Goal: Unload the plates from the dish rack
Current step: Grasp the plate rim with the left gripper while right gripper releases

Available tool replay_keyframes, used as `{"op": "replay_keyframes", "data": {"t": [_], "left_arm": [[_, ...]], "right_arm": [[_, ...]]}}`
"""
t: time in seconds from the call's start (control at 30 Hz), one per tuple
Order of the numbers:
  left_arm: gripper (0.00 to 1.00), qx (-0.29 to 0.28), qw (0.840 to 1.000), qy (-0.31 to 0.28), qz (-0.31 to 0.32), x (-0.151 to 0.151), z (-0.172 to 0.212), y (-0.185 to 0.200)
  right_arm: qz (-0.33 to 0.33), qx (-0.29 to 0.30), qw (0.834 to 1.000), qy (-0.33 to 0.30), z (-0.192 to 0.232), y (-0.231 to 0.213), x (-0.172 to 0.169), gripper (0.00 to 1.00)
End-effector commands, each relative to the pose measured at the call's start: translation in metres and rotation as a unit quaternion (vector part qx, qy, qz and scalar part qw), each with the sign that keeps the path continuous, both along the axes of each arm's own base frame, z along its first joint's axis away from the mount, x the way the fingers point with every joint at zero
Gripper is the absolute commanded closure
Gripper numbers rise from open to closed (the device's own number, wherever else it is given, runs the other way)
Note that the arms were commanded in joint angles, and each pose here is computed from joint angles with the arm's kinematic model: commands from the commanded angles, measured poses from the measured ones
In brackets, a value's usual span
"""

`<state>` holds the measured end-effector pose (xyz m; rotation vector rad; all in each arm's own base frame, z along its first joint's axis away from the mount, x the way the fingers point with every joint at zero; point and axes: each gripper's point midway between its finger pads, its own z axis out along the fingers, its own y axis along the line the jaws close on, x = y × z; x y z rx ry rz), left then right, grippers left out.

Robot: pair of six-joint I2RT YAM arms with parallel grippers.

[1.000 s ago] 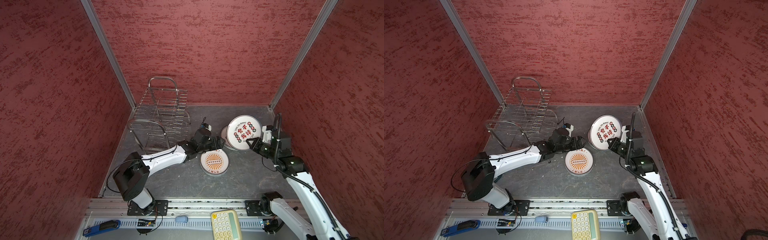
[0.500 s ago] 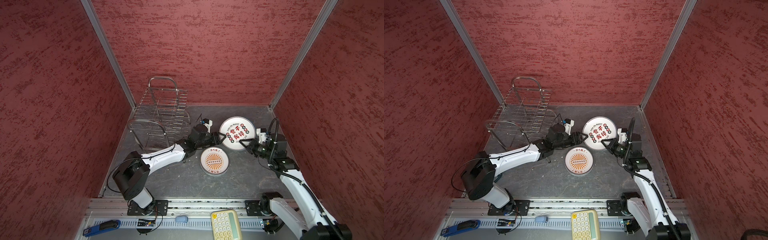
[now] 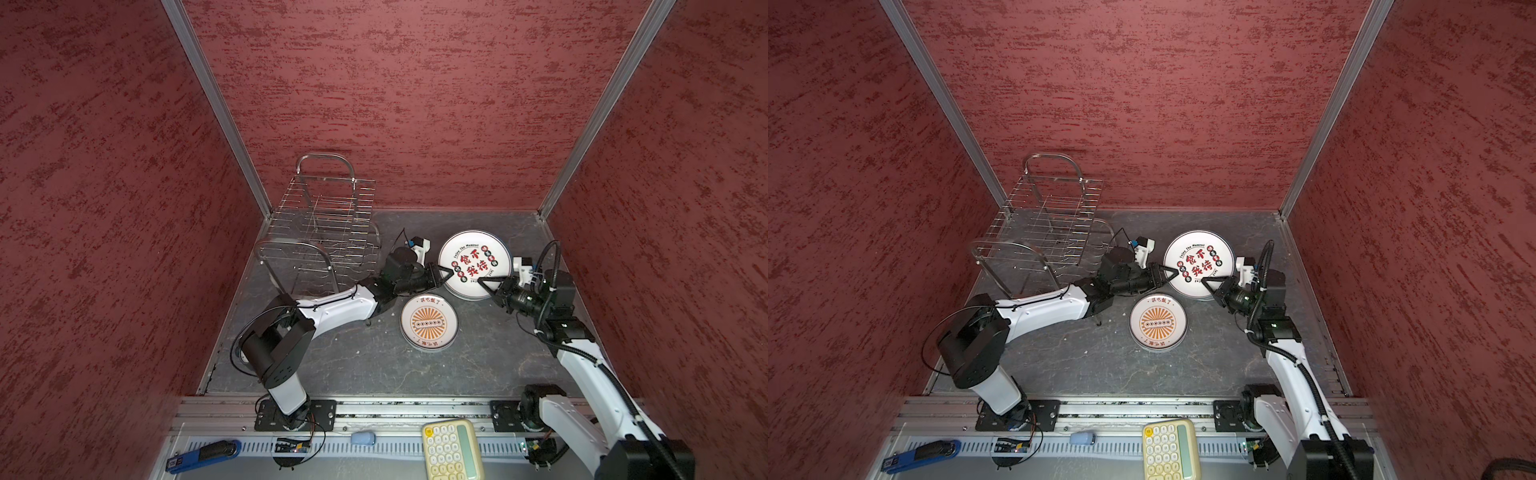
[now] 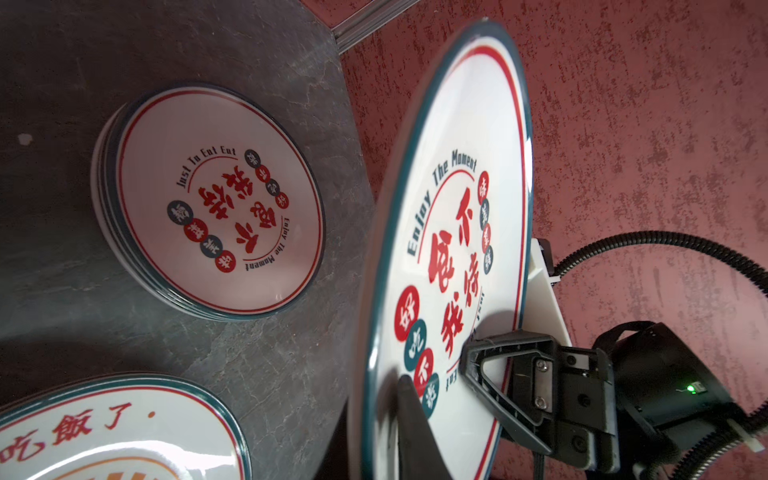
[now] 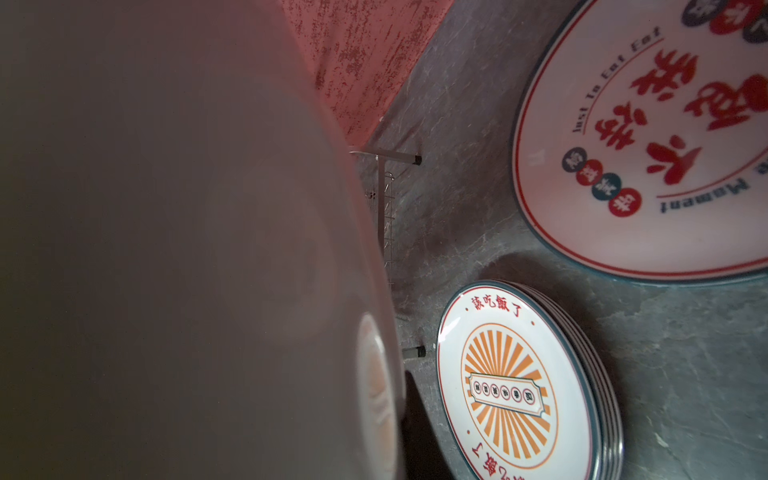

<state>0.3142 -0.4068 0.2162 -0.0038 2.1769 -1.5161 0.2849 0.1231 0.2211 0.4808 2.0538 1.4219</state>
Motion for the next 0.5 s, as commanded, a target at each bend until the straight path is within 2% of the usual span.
{"op": "replay_keyframes", "data": {"t": [0.0, 0.03, 0.1, 0.2, 0.27, 0.3, 0.37, 0.43, 0.47], "left_arm": [[0.95, 0.013, 1.0, -0.015, -0.015, -0.003, -0.005, -0.007], [0.97, 0.013, 1.0, -0.014, -0.015, -0.003, -0.005, -0.008], [1.0, 0.015, 1.0, -0.009, -0.014, -0.003, -0.009, -0.008], [1.0, 0.019, 1.0, 0.0, -0.01, -0.001, -0.013, -0.007], [1.0, 0.025, 1.0, 0.003, -0.004, 0.0, -0.016, -0.006], [1.0, 0.03, 1.0, 0.006, -0.002, 0.001, -0.017, -0.005], [1.0, 0.04, 0.999, 0.011, 0.008, 0.004, -0.019, -0.003], [1.0, 0.05, 0.998, 0.017, 0.015, 0.006, -0.022, -0.002], [1.0, 0.06, 0.998, 0.022, 0.021, 0.008, -0.025, -0.001]], "right_arm": [[0.027, 0.008, 0.998, -0.059, 0.025, 0.007, 0.0, 0.78], [0.027, 0.008, 0.998, -0.059, 0.024, 0.007, 0.0, 0.71], [0.027, 0.006, 0.998, -0.055, 0.021, 0.006, 0.0, 0.65], [0.024, 0.003, 0.998, -0.052, 0.017, 0.003, 0.002, 0.52], [0.013, -0.008, 0.999, -0.041, 0.011, -0.002, 0.005, 0.32], [0.0, -0.025, 0.999, -0.034, 0.007, -0.007, 0.007, 0.26], [-0.042, -0.097, 0.994, -0.008, -0.007, -0.025, 0.01, 0.14], [-0.094, -0.181, 0.979, 0.024, -0.02, -0.052, 0.01, 0.01], [-0.124, -0.224, 0.966, 0.042, -0.025, -0.069, 0.009, 0.01]]}}
